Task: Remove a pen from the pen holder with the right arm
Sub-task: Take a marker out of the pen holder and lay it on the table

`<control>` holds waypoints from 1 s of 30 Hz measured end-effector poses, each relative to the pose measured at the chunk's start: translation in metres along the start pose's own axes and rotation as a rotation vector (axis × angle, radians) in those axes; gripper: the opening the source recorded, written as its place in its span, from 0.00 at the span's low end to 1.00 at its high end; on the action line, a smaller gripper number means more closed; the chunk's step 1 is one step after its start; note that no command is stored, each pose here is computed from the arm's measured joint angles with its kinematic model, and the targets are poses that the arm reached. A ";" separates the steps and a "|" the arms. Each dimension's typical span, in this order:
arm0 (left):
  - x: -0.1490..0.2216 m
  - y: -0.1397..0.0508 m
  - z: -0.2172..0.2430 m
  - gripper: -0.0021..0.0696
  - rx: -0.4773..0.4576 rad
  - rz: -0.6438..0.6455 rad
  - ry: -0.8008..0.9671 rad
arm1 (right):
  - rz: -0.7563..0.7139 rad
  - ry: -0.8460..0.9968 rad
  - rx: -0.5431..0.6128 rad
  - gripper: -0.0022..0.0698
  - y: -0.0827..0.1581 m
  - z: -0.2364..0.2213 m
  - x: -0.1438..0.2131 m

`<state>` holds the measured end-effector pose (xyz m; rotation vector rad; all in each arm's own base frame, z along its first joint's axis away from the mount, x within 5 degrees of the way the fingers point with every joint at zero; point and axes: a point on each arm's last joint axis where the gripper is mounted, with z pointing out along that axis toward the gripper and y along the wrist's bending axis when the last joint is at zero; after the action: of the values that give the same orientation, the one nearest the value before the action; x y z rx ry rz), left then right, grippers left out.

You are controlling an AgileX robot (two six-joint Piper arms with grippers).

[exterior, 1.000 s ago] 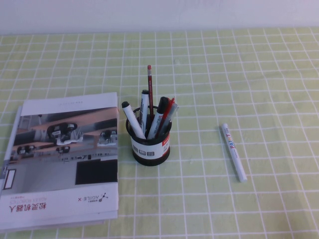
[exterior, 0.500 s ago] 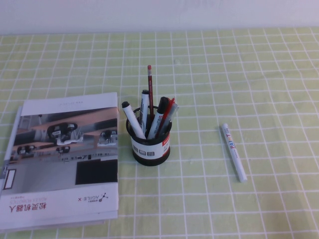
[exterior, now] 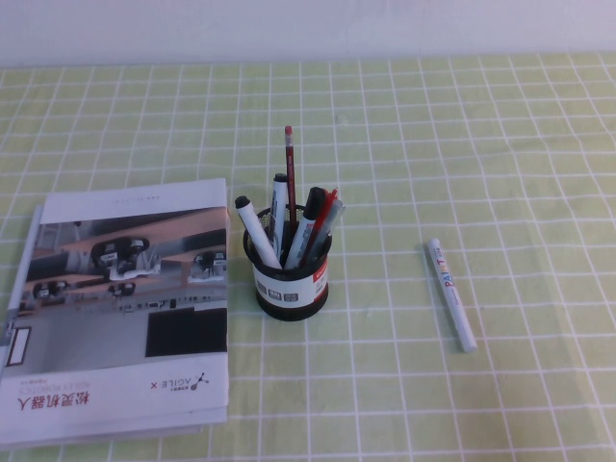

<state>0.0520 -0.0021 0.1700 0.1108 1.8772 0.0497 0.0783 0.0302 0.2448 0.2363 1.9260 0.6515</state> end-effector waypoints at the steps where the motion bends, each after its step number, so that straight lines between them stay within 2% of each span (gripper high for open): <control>1: 0.000 0.000 0.000 0.02 0.000 0.000 0.000 | -0.022 0.044 0.011 0.01 0.002 0.005 -0.004; 6: 0.000 0.000 0.000 0.02 0.000 0.000 0.000 | -0.133 0.215 0.044 0.01 0.011 0.035 -0.028; 16: 0.000 0.000 0.000 0.02 0.000 0.000 0.000 | -0.246 0.312 -0.011 0.01 0.028 0.085 -0.051; 24: 0.000 0.000 0.000 0.02 0.000 0.000 0.000 | -0.406 0.288 -0.154 0.01 0.084 0.134 -0.025; 30: 0.000 0.000 0.000 0.02 0.000 0.000 0.000 | -0.513 0.150 -0.210 0.06 0.117 0.157 0.007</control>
<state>0.0520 -0.0021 0.1700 0.1108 1.8772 0.0497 0.2006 0.1827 0.2539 -0.4381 1.9338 0.5262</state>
